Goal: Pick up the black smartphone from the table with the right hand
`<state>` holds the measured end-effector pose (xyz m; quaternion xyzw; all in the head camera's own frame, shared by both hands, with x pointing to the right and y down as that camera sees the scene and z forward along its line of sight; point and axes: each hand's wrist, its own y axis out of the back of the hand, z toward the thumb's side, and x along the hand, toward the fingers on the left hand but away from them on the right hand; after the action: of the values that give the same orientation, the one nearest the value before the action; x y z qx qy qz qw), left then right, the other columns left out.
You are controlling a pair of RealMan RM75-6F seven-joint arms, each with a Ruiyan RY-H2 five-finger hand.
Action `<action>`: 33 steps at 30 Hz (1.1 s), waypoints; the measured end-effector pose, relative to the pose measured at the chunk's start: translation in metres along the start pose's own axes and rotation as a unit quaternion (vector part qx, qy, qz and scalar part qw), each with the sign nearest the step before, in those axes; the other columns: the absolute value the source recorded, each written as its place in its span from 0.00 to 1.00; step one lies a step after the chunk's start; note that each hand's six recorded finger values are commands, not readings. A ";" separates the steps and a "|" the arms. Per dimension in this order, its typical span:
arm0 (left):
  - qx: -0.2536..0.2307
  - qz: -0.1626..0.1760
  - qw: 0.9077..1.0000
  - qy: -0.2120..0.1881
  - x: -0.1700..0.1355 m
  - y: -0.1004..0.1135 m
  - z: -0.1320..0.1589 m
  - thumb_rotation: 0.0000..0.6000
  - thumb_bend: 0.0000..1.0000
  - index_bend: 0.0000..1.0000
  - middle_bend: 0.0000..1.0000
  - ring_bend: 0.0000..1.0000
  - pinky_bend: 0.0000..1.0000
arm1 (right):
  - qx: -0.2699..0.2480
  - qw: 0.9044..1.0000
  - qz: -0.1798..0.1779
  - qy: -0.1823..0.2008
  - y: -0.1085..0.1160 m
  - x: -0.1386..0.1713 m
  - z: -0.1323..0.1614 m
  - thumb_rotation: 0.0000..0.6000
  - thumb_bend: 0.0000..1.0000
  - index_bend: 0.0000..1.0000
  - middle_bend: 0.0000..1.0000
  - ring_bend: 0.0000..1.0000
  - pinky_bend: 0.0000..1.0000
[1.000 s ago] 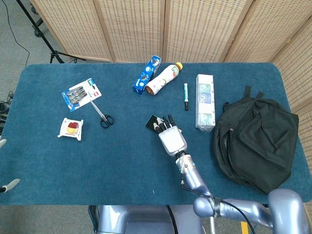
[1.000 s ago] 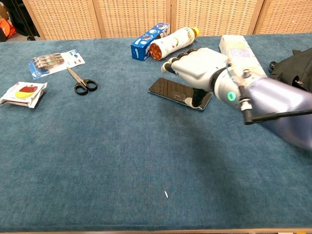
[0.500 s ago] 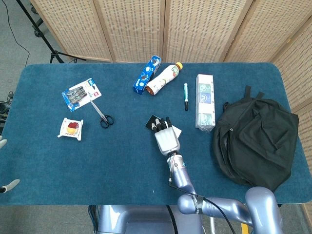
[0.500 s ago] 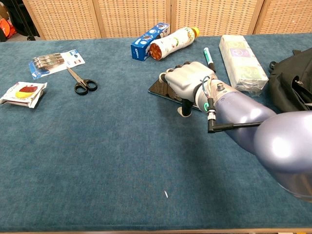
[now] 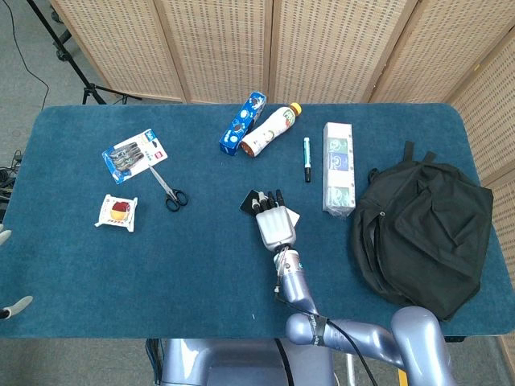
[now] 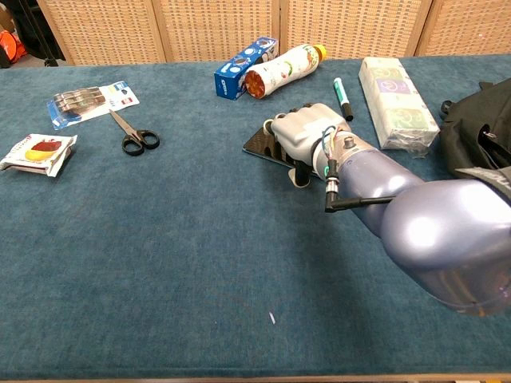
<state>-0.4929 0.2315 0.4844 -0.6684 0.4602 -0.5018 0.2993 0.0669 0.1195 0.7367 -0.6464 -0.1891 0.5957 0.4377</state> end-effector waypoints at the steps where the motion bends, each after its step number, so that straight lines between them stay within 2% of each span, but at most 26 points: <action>1: -0.001 0.001 1.000 0.001 0.000 0.000 -0.001 1.00 0.00 0.06 0.00 0.00 0.05 | 0.001 1.000 0.000 -0.001 0.000 -0.001 -0.001 1.00 0.49 0.11 0.02 0.00 0.00; 10: -0.003 -0.001 1.000 0.002 0.001 0.001 -0.002 1.00 0.00 0.06 0.00 0.00 0.05 | 0.004 1.000 0.012 -0.008 -0.013 -0.006 -0.001 1.00 0.49 0.11 0.03 0.00 0.00; 19: -0.001 -0.003 1.000 0.003 0.002 0.000 -0.003 1.00 0.00 0.06 0.00 0.00 0.05 | 0.017 1.000 0.010 -0.013 -0.017 -0.011 -0.001 1.00 0.56 0.12 0.05 0.00 0.00; 21: -0.001 -0.003 1.000 0.004 0.002 0.000 -0.003 1.00 0.00 0.06 0.00 0.00 0.05 | 0.022 1.000 0.010 -0.018 -0.018 -0.013 -0.005 1.00 0.59 0.16 0.10 0.03 0.05; 24: -0.001 -0.004 1.000 0.004 0.002 0.000 -0.003 1.00 0.00 0.06 0.00 0.00 0.05 | 0.027 0.999 0.010 -0.027 -0.020 -0.016 -0.011 1.00 0.72 0.28 0.24 0.20 0.29; 25: -0.001 -0.003 1.000 0.004 0.002 0.000 -0.003 1.00 0.00 0.06 0.00 0.00 0.05 | 0.027 0.999 0.009 -0.028 -0.020 -0.016 -0.012 1.00 0.79 0.33 0.29 0.25 0.36; 29: 0.000 -0.003 1.000 0.004 0.002 0.000 -0.003 1.00 0.00 0.06 0.00 0.00 0.05 | 0.017 1.000 -0.006 -0.023 -0.018 -0.017 -0.014 1.00 0.98 0.39 0.36 0.33 0.43; 33: 0.001 -0.004 1.000 0.004 0.002 -0.001 -0.003 1.00 0.00 0.06 0.00 0.00 0.05 | 0.006 1.000 -0.023 -0.014 -0.015 -0.018 -0.016 1.00 1.00 0.40 0.40 0.38 0.46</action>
<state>-0.4950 0.2298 0.4866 -0.6678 0.4582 -0.5062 0.2964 0.0822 0.1084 0.7575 -0.6310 -0.2068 0.5953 0.4524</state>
